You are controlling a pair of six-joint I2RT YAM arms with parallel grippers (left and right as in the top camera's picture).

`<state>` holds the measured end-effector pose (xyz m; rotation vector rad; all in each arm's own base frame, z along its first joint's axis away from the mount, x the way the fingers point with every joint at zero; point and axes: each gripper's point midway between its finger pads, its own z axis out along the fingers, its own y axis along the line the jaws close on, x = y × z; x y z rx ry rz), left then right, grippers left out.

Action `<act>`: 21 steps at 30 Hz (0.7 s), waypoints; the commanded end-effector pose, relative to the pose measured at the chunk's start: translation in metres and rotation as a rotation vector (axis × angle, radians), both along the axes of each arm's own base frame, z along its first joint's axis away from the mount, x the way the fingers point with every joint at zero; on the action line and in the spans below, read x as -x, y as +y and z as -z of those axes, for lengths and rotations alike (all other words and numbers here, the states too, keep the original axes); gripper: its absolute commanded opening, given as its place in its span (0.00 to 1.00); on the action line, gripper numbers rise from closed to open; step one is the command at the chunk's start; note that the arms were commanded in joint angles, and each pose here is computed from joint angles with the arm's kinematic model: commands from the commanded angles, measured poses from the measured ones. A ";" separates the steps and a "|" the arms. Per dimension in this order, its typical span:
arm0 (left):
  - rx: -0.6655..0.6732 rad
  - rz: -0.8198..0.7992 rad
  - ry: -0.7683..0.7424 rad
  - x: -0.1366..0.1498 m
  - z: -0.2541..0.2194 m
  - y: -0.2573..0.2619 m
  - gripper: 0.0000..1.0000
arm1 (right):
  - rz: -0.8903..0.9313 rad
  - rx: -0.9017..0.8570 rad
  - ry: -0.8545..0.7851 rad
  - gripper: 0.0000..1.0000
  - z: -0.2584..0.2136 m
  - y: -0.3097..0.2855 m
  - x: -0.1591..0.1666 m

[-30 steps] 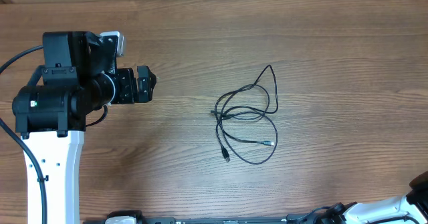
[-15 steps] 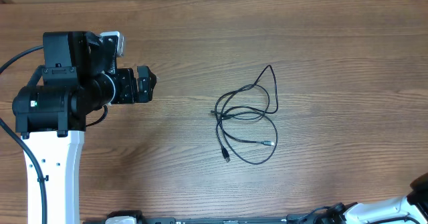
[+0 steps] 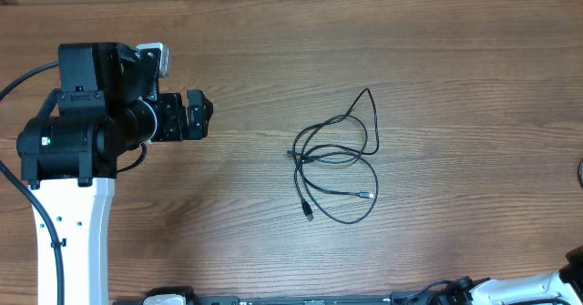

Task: Untangle cables

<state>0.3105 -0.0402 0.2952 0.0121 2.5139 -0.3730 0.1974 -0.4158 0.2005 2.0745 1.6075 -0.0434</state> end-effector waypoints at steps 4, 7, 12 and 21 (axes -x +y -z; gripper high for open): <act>0.002 -0.010 -0.012 -0.001 -0.005 0.000 1.00 | -0.389 -0.024 -0.211 1.00 -0.016 0.039 -0.062; 0.002 -0.010 -0.012 -0.001 -0.005 0.000 1.00 | -0.501 -0.021 -0.232 1.00 -0.019 0.056 -0.083; 0.002 -0.010 -0.012 -0.001 -0.005 0.000 1.00 | -0.731 -0.017 -0.192 1.00 -0.015 0.106 -0.128; 0.002 -0.010 -0.012 -0.001 -0.005 0.000 1.00 | -1.143 -0.109 -0.137 1.00 -0.006 0.253 -0.201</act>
